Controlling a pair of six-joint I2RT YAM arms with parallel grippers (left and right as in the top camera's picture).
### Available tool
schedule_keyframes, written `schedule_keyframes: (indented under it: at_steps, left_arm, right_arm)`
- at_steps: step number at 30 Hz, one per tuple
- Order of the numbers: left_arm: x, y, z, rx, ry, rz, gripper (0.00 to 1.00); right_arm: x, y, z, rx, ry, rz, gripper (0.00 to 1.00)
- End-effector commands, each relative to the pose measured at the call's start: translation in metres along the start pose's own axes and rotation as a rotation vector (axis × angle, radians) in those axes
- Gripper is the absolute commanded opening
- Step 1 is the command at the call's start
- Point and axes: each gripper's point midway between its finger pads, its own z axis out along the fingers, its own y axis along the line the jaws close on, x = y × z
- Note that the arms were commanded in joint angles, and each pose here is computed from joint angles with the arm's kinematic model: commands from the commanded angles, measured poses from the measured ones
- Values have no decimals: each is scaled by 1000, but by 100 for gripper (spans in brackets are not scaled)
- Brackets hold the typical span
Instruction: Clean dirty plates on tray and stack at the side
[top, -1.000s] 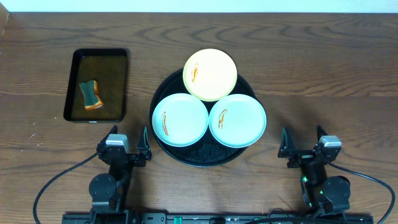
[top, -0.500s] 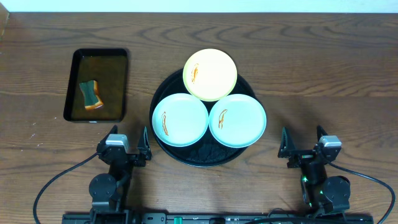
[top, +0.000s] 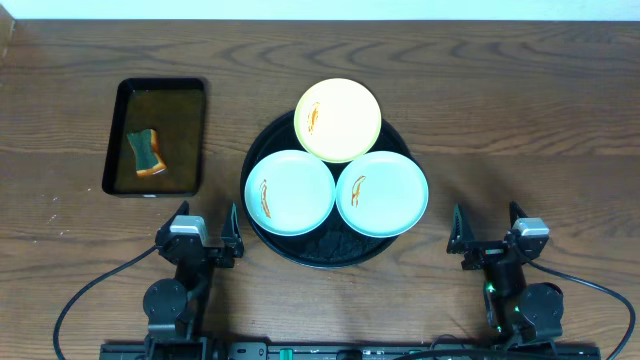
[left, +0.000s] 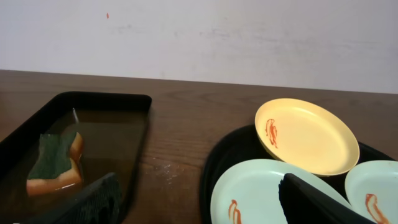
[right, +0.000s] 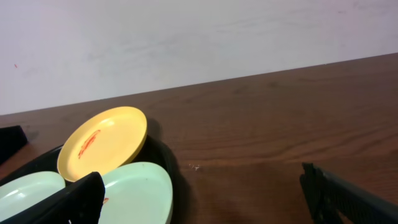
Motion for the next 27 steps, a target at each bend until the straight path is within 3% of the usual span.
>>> schedule_keyframes:
  at_steps: [1,16,19,22,24,27]
  left_arm:
    - [15,-5,1,30,43,9,82]
    - [13,-5,1,33,34,5,82]
    - [-4,-39,-3,227,-8,-176,82]
    - [-7,-87,-23,525,91,-442,81]
    - [-12,-86,-23,524,77,-463,81]
    - [-44,-87,-27,552,-69,-412,81]
  right_arm:
    - [1,-3,0,11,2,-13,99]
    - [1,-3,0,11,2,-13,99]
    - [1,-3,0,11,2,-13,99]
    - [1,-3,0,11,2,-13,99]
    - [1,-3,0,11,2,-13,99]
    - [1,-3,0,11,2,-13,99]
